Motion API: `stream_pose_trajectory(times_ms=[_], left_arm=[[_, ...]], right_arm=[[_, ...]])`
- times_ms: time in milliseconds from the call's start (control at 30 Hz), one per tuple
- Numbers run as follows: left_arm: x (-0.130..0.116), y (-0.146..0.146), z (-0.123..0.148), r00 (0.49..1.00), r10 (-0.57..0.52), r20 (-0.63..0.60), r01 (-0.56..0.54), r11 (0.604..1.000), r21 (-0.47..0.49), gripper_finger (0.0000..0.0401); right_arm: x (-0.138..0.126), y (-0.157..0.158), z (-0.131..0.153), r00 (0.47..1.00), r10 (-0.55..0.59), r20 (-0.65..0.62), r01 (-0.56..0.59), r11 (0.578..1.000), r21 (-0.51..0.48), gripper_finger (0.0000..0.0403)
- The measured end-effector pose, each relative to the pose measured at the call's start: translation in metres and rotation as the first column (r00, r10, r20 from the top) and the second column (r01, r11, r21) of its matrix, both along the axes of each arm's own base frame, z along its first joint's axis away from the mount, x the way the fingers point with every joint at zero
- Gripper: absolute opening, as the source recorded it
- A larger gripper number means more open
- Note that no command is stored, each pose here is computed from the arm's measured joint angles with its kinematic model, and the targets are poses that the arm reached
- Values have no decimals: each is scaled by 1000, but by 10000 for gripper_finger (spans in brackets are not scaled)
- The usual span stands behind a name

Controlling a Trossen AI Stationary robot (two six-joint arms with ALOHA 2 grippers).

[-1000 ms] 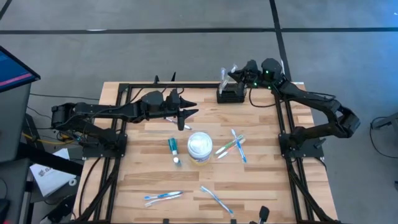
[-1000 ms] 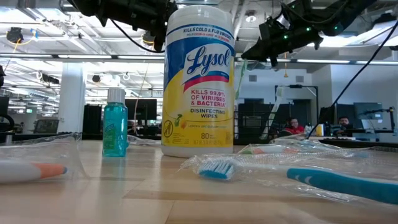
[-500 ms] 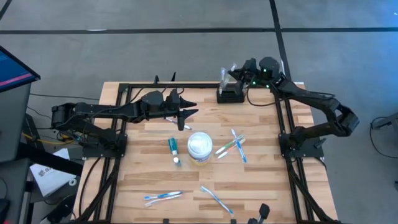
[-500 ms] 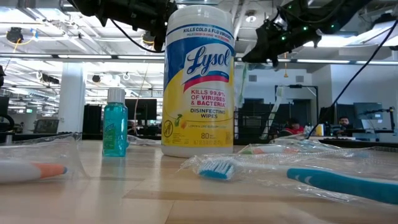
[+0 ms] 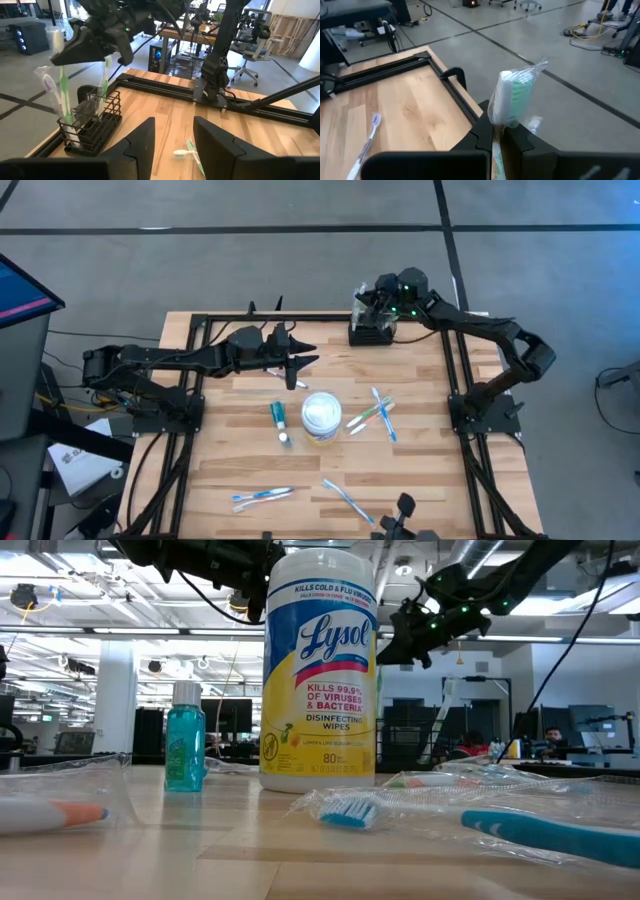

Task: Pick & Place toothbrushing station
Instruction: Put the top green toothbrush into the black mesh organizer

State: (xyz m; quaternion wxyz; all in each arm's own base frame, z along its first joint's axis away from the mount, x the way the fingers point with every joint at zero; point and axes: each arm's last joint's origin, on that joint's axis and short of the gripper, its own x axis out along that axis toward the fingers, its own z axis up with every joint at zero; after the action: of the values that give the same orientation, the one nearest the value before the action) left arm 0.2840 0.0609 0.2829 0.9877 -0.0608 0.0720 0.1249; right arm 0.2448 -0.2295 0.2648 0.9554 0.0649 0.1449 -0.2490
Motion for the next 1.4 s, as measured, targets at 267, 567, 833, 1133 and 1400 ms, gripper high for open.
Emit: stream_pose_trajectory(times_ms=[267, 567, 833, 1133, 1400], left_arm=[[0, 0, 0, 1000, -3, -5, 3, 1000, 17, 129], [0, 0, 0, 1000, -6, -7, 6, 1000, 25, 125], [0, 0, 0, 1000, -9, -7, 9, 1000, 24, 126], [0, 0, 0, 1000, -8, -7, 8, 1000, 24, 127], [0, 0, -1, 1000, -3, -11, 3, 1000, 22, 125]], right_arm=[[10, -10, -23, 998, 4, -64, 0, 998, 58, 6], [16, -15, -41, 996, 5, -90, 3, 996, 92, 9], [17, -16, -42, 996, 5, -87, 4, 996, 94, 30], [17, -16, -39, 997, 6, -71, 0, 997, 80, 59], [12, -11, -22, 999, 4, -37, -3, 999, 45, 60]])
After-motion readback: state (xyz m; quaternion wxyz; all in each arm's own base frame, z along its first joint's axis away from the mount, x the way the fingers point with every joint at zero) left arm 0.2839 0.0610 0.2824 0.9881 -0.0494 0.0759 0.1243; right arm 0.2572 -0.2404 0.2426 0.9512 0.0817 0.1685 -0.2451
